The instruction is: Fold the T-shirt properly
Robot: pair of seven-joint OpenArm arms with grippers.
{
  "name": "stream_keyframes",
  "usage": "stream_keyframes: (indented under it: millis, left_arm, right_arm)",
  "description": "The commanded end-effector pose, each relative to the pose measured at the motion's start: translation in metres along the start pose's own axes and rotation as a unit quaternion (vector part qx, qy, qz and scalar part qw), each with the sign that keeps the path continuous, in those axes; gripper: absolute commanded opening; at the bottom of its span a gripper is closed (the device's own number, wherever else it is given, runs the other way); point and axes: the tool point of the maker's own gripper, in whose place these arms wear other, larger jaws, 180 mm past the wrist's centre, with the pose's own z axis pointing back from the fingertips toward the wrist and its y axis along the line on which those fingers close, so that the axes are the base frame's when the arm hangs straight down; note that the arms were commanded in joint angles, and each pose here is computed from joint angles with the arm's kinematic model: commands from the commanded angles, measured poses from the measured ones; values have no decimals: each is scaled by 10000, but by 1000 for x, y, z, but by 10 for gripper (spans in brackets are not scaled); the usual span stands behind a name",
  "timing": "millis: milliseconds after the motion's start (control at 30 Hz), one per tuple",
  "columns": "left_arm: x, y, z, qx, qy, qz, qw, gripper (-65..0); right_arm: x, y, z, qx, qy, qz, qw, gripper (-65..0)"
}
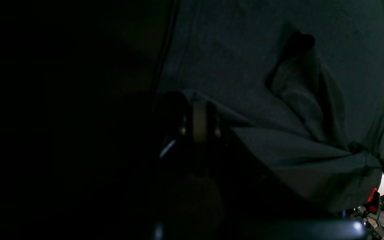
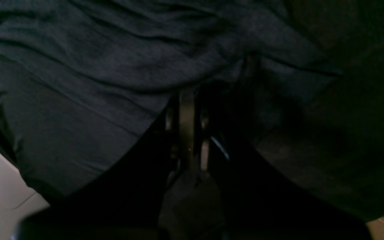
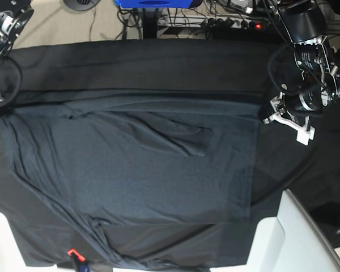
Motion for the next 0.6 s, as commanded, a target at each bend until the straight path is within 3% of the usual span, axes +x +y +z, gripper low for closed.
stream_keyframes:
  millis: [0, 133, 567]
  left_arm:
    - [16, -2, 6, -46, -221, -70, 9997, -650]
    - [16, -2, 6, -42, -214, -68, 9997, -650]
    - [14, 8, 1, 14, -252, 72, 9997, -650]
  right_arm:
    - [18, 12, 8, 97, -225, 113, 9996, -650]
    - [9, 20, 2, 51, -107, 383, 9992, -650]
    - [14, 22, 2, 50, -252, 417, 9988, -650]
